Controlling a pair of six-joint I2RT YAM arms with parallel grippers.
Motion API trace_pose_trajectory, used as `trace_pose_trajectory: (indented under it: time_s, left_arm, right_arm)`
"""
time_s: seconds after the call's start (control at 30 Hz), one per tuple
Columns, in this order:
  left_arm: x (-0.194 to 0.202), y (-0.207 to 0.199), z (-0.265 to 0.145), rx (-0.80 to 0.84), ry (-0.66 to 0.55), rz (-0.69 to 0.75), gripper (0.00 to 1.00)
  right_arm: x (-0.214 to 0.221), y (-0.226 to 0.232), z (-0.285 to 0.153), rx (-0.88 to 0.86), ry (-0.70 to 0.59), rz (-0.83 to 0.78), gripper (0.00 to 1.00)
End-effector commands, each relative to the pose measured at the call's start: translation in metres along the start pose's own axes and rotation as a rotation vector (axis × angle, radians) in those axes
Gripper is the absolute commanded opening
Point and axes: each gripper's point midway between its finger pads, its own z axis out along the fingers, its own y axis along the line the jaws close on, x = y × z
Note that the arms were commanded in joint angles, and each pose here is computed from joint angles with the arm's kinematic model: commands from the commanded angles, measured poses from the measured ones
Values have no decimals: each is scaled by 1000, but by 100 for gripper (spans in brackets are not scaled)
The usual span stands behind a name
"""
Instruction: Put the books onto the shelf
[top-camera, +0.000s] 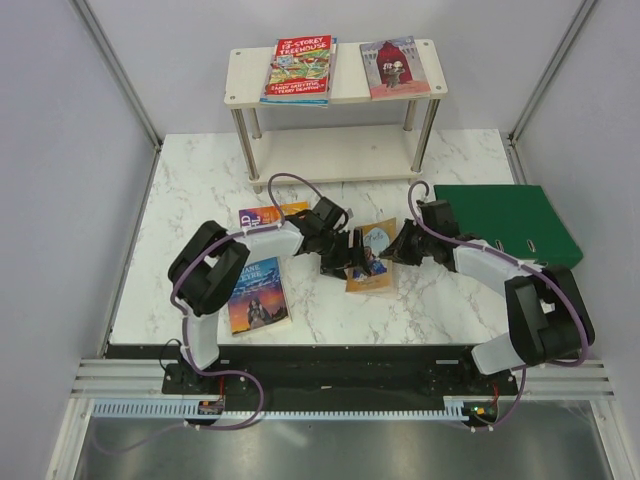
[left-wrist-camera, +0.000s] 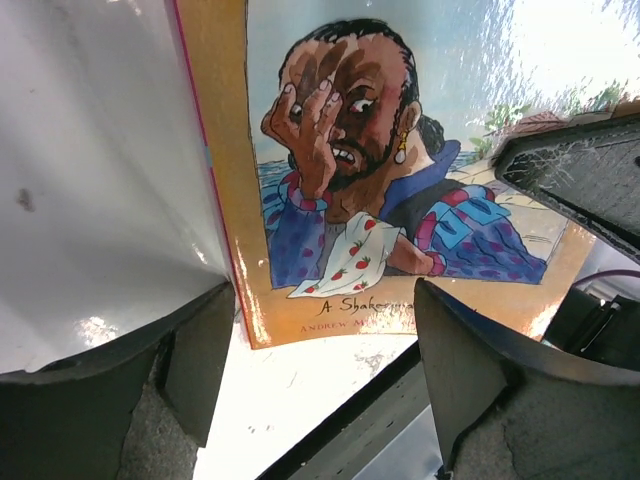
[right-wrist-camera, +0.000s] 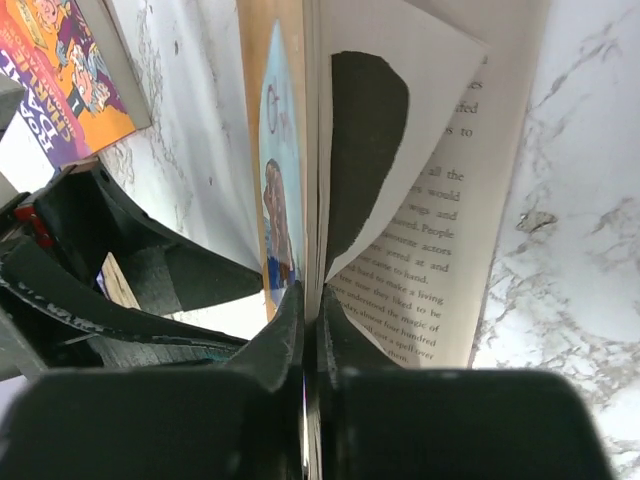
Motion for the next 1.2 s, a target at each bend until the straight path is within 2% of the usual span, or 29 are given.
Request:
trace_pose_trajectory:
  time_s: [0.0, 0.17, 0.3, 0.43, 0.53, 0.7, 0.93, 1.03, 1.13, 1.17]
  left_arm:
    - [-6, 22, -18, -104, -77, 22, 82]
    - [-19, 11, -60, -61, -212, 66, 84]
    - [-30, -14, -114, 54, -373, 89, 88]
    - [-24, -29, -142, 198, -485, 96, 92]
    - [-17, -34, -158, 274, -537, 97, 93]
    - [-15, -34, -180, 311, -638, 105, 96]
    - [-19, -42, -198, 376, -715, 100, 96]
    - [-23, -53, -202, 437, -732, 104, 93]
    - [-23, -65, -201, 508, -713, 108, 81]
    - [-24, -67, -202, 520, -711, 106, 71]
  right_arm:
    - [-2, 17, -2, -61, 12, -33, 0]
    - [-15, 42, -15, -151, -30, -109, 0]
    - [-31, 77, -35, -265, -84, -179, 0]
    - [-44, 116, -59, -425, -123, -212, 0]
    - [-45, 143, -77, -555, -126, -230, 0]
    - [-44, 175, -102, -733, -110, -230, 0]
    - [-37, 190, -117, -856, -73, -218, 0]
    - [-36, 192, -120, -869, -65, -221, 0]
    - [-37, 192, -122, -870, -77, -220, 0]
    - [-37, 192, -121, -868, -79, -218, 0]
